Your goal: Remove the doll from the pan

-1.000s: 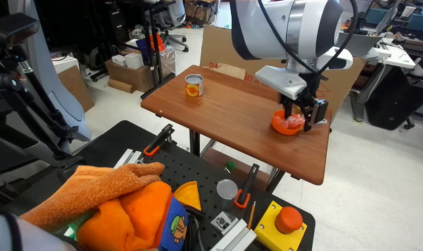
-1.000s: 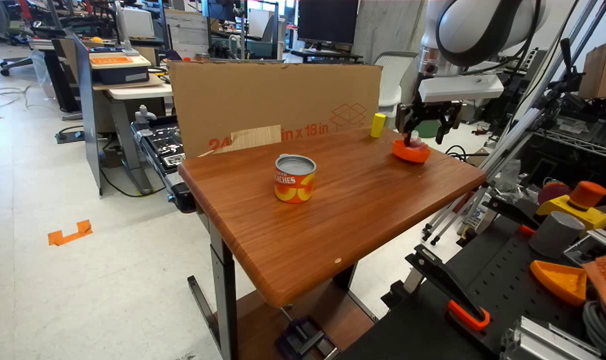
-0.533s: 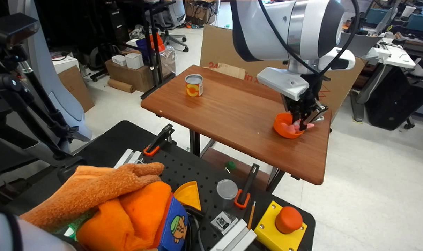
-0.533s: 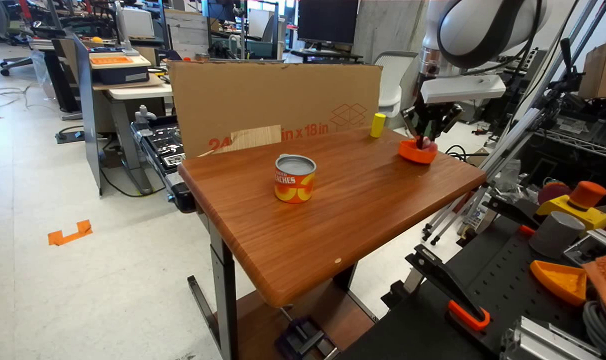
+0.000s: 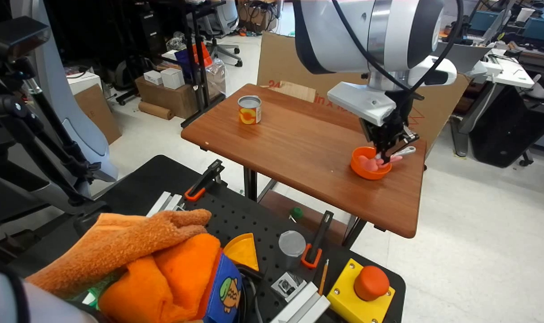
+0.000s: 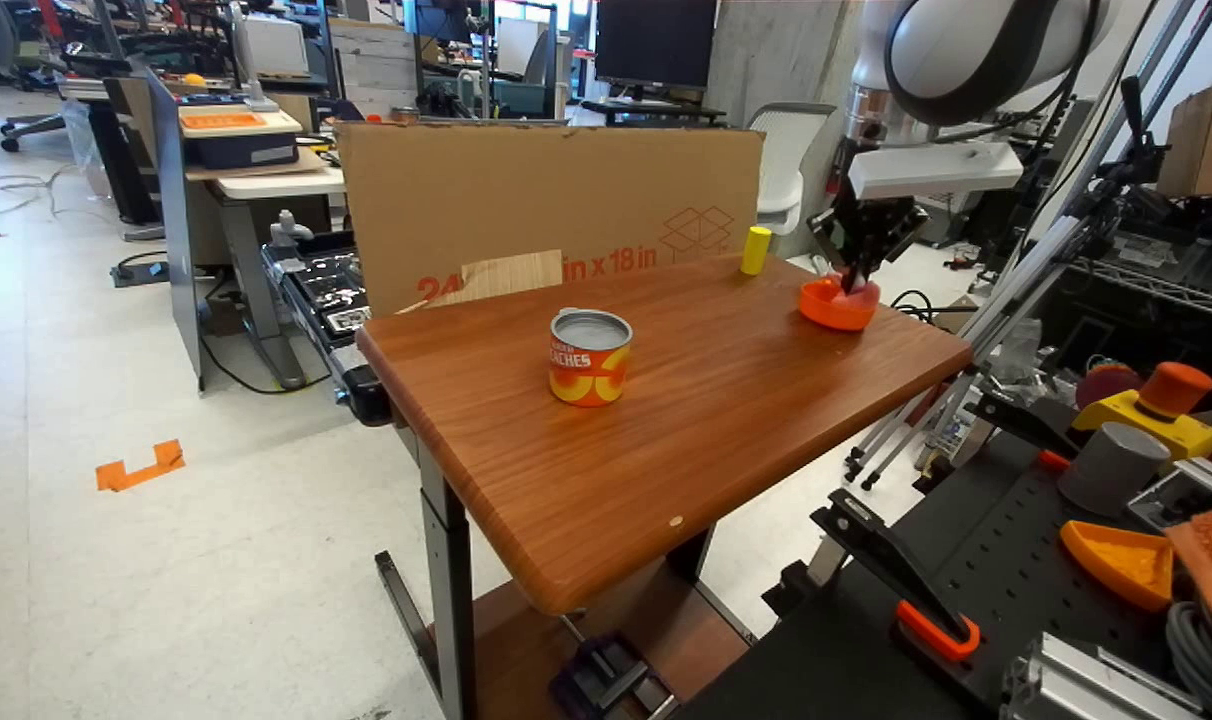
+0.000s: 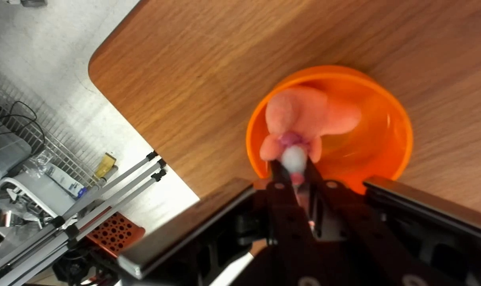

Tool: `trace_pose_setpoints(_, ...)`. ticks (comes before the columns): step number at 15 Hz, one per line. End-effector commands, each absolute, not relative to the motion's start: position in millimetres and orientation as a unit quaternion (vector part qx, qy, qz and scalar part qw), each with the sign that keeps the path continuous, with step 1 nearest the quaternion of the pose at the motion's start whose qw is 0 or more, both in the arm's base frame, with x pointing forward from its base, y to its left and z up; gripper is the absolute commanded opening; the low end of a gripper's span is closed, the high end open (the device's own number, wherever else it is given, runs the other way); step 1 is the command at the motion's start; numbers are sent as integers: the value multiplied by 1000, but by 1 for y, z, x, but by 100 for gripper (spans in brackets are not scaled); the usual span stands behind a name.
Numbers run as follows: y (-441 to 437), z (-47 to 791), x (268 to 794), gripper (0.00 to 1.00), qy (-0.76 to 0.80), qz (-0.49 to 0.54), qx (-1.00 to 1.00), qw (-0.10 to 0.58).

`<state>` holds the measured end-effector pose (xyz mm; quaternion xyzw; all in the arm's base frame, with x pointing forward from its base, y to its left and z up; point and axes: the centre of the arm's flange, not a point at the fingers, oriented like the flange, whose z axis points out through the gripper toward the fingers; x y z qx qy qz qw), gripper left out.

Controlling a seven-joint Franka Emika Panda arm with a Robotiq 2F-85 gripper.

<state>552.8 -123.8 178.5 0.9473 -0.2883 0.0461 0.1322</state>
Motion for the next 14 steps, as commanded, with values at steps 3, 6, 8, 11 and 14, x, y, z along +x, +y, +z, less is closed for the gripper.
trace_pose_setpoints(3, -90, 245, 492, 6, -235, 94, 966, 51)
trace_pose_setpoints(6, -65, 263, 466, 6, -215, 142, 966, 0)
trace_pose_setpoints(8, -45, 263, 455, 6, -202, 158, 966, -43)
trace_pose_setpoints(11, -2, 266, 469, 6, -205, 167, 958, -107)
trace_pose_setpoints(14, 50, 275, 509, 6, -236, 169, 945, -147)
